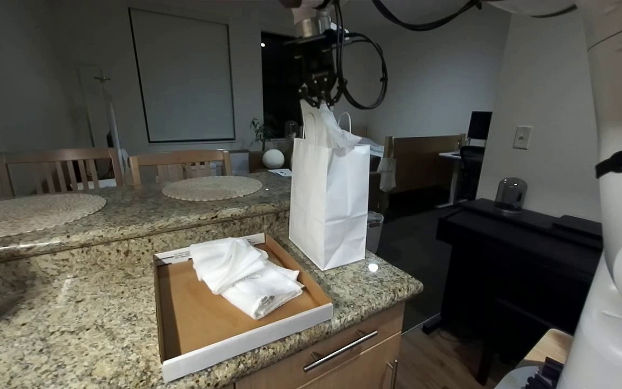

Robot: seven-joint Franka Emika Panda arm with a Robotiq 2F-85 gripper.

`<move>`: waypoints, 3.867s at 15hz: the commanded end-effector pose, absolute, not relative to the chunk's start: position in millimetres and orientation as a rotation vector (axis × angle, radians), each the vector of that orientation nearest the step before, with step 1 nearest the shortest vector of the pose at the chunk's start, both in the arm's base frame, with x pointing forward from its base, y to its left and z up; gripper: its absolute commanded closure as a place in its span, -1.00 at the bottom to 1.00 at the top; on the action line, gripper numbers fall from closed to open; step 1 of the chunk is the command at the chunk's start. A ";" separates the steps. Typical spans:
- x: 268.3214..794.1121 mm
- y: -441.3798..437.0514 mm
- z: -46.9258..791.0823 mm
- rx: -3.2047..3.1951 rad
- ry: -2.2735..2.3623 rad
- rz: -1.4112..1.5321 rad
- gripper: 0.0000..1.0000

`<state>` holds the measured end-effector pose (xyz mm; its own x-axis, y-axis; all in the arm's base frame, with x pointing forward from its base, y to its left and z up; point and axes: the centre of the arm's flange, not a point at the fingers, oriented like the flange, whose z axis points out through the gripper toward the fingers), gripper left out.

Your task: Pick the cloths in the box and put them in the bag

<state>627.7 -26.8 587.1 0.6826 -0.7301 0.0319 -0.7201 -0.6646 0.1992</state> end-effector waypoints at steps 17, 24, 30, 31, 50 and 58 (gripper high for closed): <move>583.3 -74.2 681.6 2.939 -1.392 -0.083 -1.00; 538.3 49.6 725.9 3.112 -0.990 0.014 -1.00; 540.5 216.6 655.1 3.024 -0.636 -0.007 -1.00; 544.0 238.9 636.2 2.996 -0.637 0.021 -1.00; 620.2 337.6 307.9 2.573 -0.591 -0.023 -1.00; 626.0 354.5 263.5 2.534 -0.504 0.103 -1.00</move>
